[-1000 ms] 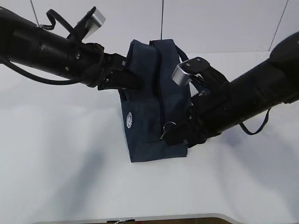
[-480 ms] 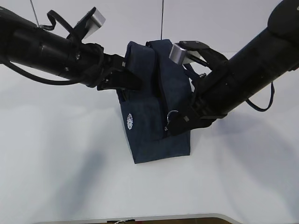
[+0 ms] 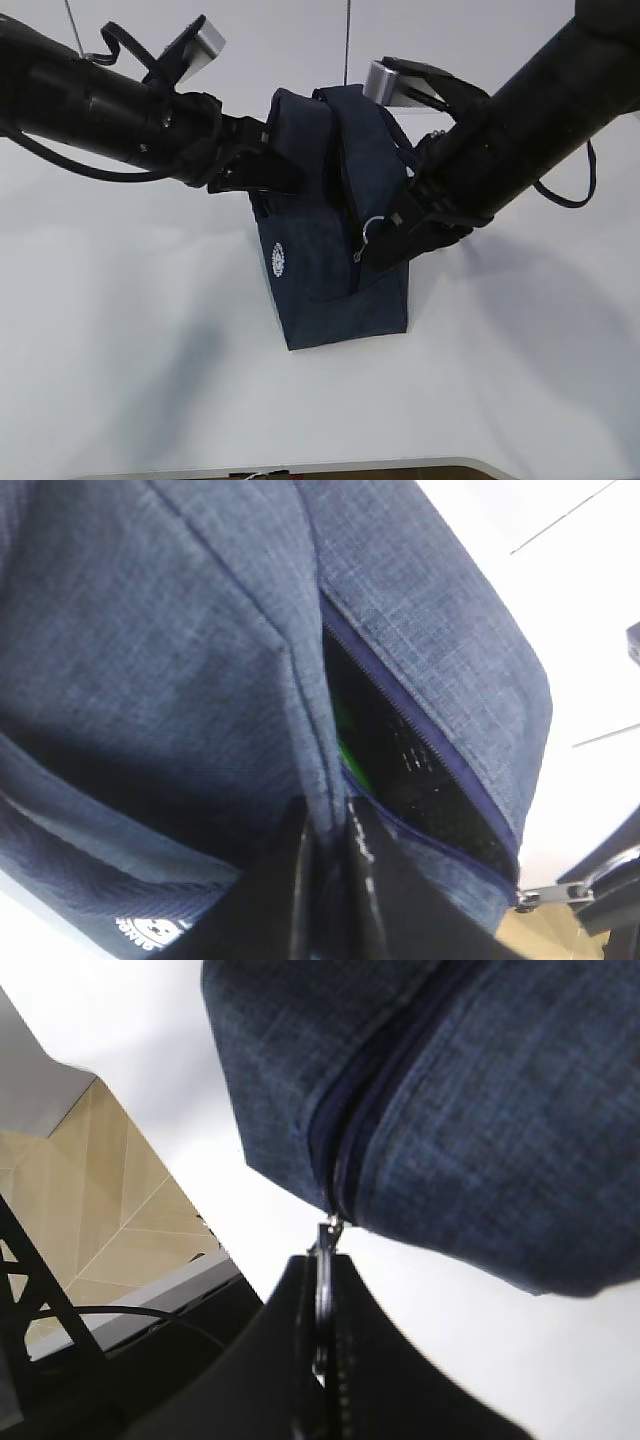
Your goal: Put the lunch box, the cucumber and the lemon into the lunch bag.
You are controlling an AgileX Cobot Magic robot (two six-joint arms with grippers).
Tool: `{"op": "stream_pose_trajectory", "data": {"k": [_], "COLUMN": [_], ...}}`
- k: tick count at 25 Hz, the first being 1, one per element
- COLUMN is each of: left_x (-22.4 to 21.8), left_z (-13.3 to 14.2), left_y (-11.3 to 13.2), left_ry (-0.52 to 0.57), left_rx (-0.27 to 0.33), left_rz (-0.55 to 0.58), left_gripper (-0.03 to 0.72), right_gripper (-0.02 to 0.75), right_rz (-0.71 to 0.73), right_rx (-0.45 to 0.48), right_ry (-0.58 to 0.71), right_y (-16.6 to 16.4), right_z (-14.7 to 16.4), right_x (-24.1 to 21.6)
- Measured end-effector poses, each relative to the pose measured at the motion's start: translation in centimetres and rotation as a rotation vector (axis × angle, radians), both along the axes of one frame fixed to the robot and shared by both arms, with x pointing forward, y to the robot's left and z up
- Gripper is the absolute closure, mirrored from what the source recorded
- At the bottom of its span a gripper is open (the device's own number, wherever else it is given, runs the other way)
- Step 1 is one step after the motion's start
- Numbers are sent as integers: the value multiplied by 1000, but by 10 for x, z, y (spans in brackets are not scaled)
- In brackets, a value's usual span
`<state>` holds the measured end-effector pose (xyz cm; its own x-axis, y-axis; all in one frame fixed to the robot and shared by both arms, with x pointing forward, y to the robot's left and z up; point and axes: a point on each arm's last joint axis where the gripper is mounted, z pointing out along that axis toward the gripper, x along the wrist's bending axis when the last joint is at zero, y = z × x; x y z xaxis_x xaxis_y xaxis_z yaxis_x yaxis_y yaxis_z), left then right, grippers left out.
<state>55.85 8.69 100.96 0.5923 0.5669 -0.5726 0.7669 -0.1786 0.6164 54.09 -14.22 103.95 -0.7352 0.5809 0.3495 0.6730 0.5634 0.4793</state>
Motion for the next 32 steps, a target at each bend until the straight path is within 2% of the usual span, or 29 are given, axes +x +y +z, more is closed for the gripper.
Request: {"op": "stream_pose_trajectory", "data": {"k": [7, 25, 29, 32], "left_x": [0, 0, 0, 0], "left_z": [0, 0, 0, 0], "left_y": [0, 0, 0, 0], "left_ry": [-1, -2, -2, -2], "left_rx": [0, 1, 1, 1], "left_rz": [1, 3, 3, 3], "left_gripper": [681, 624, 556, 426], "right_gripper": [733, 733, 733, 733], "right_rz": [6, -37, -53, -52], "right_rx": [13, 16, 26, 25], "right_ry": [-1, 25, -1, 20], "right_y": [2, 3, 5, 7], "right_z": [20, 26, 38, 38], "right_x": [4, 7, 12, 17]}}
